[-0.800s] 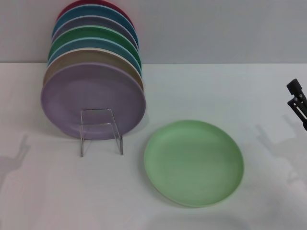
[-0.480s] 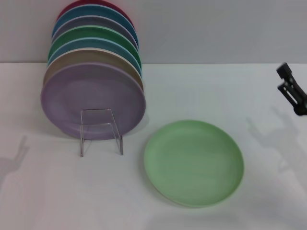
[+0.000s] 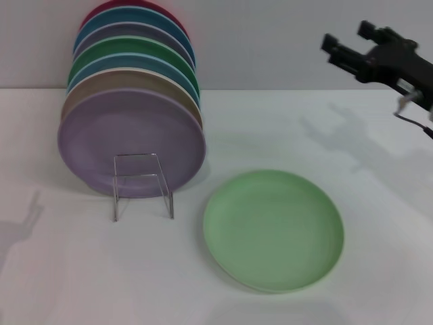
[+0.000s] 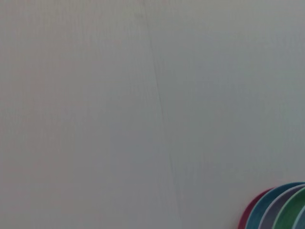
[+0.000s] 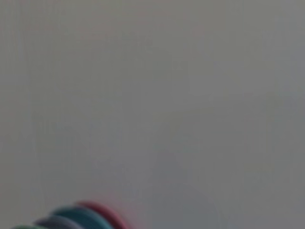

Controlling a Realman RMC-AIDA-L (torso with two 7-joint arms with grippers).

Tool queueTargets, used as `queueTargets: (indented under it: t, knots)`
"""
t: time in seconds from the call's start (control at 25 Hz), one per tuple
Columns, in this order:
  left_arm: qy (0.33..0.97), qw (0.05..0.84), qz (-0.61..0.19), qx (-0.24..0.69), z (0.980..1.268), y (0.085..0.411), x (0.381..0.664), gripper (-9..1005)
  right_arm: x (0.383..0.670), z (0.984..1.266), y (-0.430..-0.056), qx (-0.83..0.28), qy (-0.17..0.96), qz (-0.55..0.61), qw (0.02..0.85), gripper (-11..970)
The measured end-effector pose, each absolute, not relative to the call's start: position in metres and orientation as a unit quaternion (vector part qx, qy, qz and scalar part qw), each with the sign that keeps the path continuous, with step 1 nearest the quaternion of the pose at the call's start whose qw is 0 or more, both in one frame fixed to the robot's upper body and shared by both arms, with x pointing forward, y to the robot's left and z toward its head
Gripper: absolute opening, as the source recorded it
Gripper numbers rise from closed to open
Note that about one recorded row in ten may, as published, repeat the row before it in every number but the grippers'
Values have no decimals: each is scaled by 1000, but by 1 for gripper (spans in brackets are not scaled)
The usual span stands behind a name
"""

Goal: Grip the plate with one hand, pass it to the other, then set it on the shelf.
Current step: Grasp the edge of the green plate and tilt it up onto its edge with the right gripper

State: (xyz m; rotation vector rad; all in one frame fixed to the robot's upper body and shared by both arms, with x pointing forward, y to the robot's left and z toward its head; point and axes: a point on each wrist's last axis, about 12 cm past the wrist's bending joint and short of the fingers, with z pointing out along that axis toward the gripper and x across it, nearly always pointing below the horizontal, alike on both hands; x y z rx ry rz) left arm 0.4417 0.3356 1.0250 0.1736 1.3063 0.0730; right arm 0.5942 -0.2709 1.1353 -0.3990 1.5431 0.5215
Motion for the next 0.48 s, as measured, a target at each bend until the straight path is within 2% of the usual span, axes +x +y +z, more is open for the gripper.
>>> queueTargets:
  t: [0.2,0.28,0.48]
  knots:
    - [607,790,32,82,1025,335,444,859,604,1193,-249,-173,757,182,603,829]
    - [607,790,32,82,1025,335,444,860,603,1199,-246,-169,774,184,582,829]
    - [605,791,32,84,1026,334,446,860,591,1201,-236,-133,864,210,438,830]
